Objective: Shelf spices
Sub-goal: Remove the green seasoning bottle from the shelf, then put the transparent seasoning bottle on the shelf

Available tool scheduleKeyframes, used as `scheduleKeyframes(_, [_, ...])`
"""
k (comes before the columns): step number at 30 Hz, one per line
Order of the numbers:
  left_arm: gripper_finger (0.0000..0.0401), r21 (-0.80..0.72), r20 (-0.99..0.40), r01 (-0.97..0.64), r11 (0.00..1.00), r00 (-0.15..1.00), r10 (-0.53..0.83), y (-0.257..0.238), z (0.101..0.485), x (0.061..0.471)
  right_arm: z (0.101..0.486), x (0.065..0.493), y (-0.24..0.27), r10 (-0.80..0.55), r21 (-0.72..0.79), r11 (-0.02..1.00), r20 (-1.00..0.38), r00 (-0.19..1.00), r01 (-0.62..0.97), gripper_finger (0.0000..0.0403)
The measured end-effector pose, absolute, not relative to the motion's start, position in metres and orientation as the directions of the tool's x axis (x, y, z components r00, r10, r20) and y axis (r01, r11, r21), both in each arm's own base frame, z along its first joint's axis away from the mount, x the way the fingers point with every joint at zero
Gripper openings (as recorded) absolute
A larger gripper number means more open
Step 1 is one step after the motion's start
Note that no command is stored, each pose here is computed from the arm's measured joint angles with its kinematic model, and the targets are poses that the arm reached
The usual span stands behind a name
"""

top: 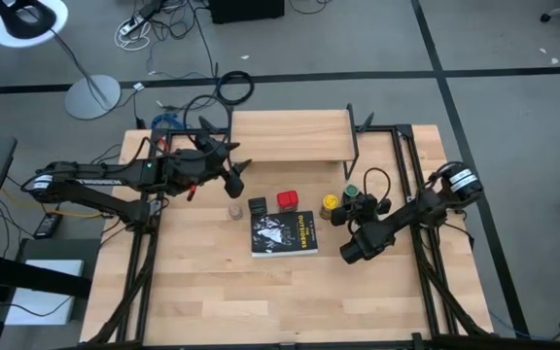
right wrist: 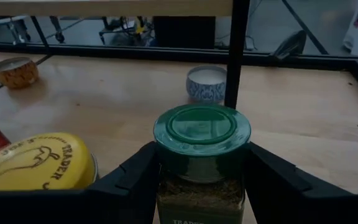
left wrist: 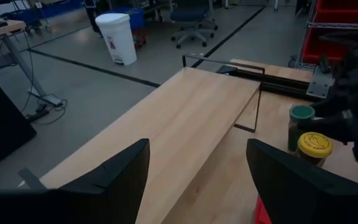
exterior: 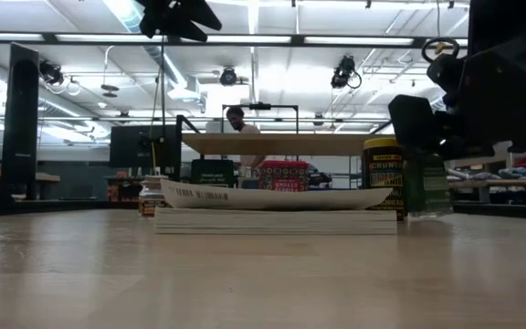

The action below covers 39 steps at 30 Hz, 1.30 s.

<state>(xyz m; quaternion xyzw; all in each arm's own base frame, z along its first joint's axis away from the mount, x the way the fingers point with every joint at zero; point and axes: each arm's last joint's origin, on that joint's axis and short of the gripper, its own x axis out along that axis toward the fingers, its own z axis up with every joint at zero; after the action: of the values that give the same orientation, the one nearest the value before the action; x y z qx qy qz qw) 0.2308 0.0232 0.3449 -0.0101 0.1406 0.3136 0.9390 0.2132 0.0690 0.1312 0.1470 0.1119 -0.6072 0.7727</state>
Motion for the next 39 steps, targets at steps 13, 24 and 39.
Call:
scheduleKeyframes(13, [0.0273, 0.064, -0.263, -0.593, 0.803, 0.766, 0.586, 0.023, 0.346, 0.231, 0.132, 0.213, 0.07, -0.91, 0.057, 0.252, -0.326, 0.256, 0.966, 0.0293])
scheduleKeyframes(24, [0.0273, 0.051, -0.261, -0.596, 0.801, 0.767, 0.587, 0.023, 0.346, 0.231, 0.149, 0.209, 0.072, -0.91, 0.091, 0.321, -0.246, 0.334, 0.943, 0.0297])
scheduleKeyframes(39, [0.0273, 0.039, -0.249, -0.597, 0.801, 0.77, 0.587, 0.023, 0.347, 0.232, 0.227, 0.18, 0.057, -0.896, 0.061, 0.443, -0.01, 0.444, 0.895, 0.0293])
